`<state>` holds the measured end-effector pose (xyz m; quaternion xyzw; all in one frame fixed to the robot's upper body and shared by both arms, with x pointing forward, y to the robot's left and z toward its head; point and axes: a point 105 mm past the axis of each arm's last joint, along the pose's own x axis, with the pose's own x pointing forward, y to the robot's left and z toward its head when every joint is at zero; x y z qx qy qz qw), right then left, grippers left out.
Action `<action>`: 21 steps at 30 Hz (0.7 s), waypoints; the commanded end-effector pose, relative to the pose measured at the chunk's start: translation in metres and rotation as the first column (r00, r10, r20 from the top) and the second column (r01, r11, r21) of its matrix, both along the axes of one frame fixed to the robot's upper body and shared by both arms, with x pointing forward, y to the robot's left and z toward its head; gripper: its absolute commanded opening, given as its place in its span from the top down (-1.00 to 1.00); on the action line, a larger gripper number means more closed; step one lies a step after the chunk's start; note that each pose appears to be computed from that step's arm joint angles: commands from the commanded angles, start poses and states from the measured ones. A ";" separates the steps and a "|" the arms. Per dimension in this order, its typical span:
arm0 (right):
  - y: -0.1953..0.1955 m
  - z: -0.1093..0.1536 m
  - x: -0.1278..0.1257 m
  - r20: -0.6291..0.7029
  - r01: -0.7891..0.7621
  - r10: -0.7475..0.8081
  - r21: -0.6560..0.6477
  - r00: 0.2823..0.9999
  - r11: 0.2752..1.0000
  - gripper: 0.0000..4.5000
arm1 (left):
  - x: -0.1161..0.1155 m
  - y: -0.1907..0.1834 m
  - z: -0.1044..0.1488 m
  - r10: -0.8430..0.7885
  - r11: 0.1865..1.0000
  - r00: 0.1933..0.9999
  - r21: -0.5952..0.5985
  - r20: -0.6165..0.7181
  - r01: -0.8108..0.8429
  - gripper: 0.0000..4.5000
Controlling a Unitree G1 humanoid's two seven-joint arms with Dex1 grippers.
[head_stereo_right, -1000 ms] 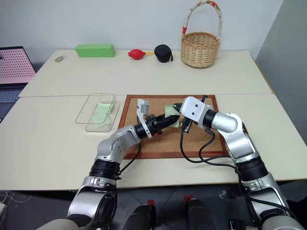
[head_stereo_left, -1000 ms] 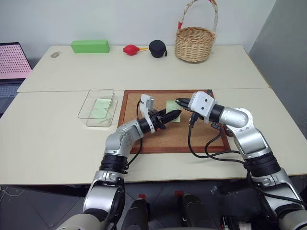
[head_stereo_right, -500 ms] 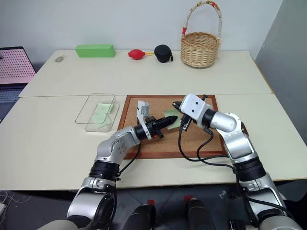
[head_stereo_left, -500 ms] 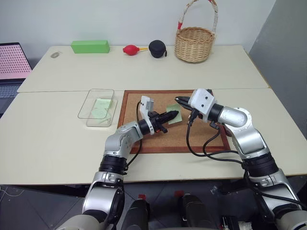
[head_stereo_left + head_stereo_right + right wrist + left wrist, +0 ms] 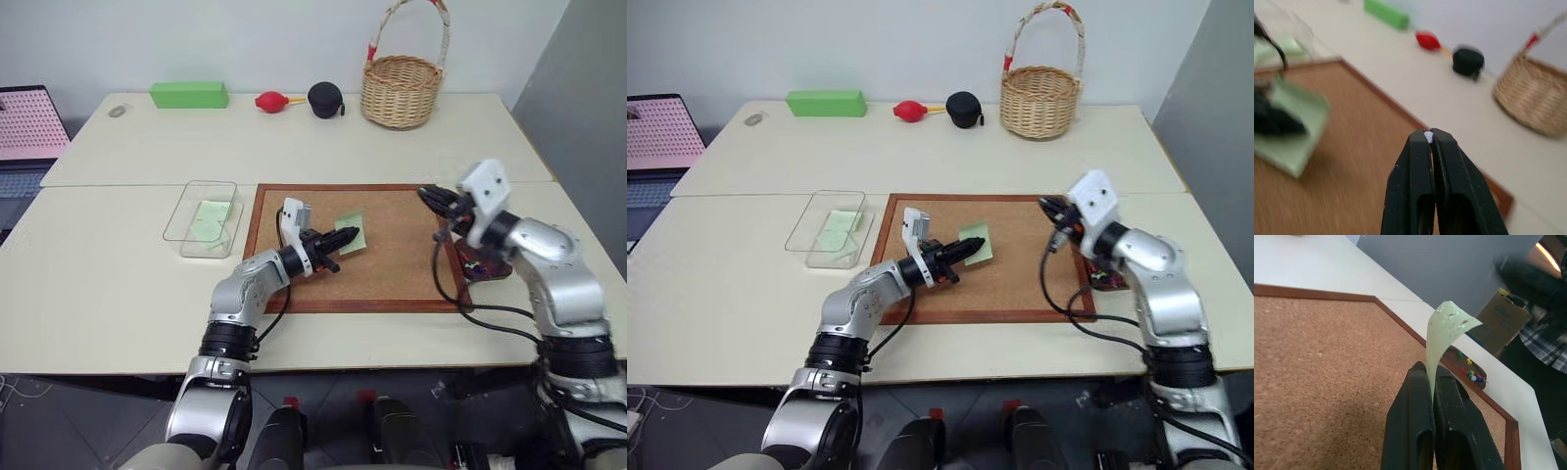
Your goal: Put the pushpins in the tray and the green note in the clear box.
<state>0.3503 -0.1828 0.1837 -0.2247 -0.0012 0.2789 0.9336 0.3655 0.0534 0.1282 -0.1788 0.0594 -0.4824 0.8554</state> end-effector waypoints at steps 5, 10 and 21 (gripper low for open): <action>-0.065 -0.032 -0.012 -0.168 0.180 -0.201 -0.135 0.965 0.974 1.00 | -0.005 -0.003 0.022 -0.022 0.999 0.995 0.041 0.101 0.018 0.98; -0.072 -0.044 -0.011 -0.243 0.195 -0.224 -0.138 0.944 0.971 0.79 | -0.003 -0.004 0.025 -0.013 0.999 0.993 0.049 0.115 0.007 1.00; -0.071 -0.044 -0.002 -0.283 0.194 -0.218 -0.113 0.934 0.975 -0.20 | -0.001 -0.003 0.025 0.004 0.998 0.991 0.061 0.132 -0.012 1.00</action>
